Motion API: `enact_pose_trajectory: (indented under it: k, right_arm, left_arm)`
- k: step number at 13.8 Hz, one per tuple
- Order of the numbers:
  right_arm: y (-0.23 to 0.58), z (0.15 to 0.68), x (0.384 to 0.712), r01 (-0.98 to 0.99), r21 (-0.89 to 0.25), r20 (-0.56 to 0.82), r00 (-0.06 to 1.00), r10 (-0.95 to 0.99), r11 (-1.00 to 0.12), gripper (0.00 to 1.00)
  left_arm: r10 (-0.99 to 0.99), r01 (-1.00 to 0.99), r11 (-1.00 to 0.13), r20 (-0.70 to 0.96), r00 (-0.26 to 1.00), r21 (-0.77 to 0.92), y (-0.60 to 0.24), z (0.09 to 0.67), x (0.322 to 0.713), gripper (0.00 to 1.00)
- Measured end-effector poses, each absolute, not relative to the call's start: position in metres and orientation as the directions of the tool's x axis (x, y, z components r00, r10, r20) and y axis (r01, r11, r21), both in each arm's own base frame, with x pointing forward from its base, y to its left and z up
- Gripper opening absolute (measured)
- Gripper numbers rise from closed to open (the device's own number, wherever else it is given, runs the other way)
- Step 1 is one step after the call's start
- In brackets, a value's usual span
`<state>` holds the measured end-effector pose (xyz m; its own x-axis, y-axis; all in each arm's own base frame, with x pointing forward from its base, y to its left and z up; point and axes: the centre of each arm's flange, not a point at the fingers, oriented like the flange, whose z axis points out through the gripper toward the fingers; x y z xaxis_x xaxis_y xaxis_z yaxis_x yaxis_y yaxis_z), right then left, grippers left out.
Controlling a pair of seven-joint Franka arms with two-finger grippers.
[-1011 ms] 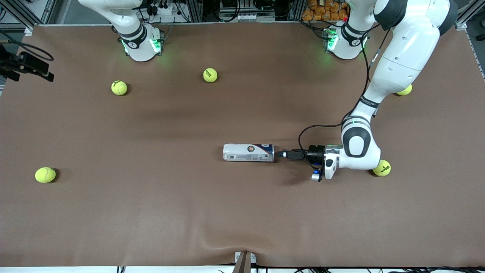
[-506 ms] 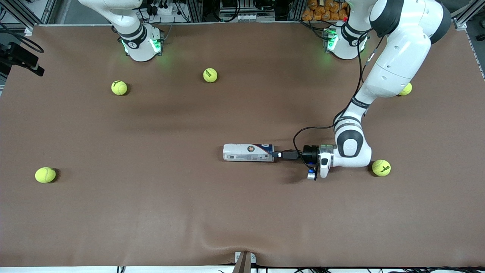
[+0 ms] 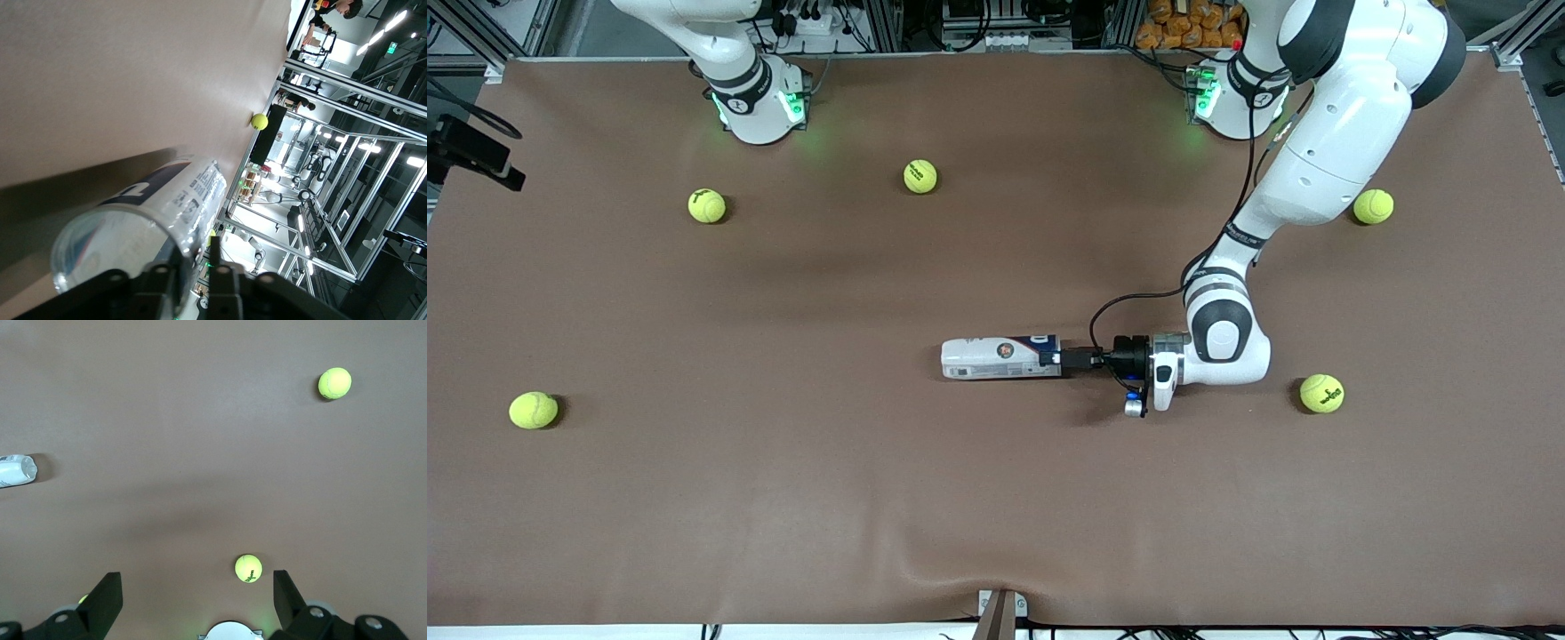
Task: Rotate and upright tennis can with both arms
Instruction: 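Lift and rotate the can with the left gripper until upright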
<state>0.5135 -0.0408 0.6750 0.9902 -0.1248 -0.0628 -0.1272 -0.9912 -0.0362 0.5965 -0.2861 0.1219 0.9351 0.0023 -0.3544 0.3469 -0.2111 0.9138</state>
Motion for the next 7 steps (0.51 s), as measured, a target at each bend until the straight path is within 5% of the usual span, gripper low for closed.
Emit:
enact_pose_trajectory:
  k: [7]
  right_arm:
    - [-0.025,0.656,0.531,-0.097,-0.034,-0.096,0.991,-0.093,-0.995,1.0]
  left_arm:
    - [0.035,0.422,-0.203,-0.424,0.905,0.884,-0.288,0.181,0.631,0.05]
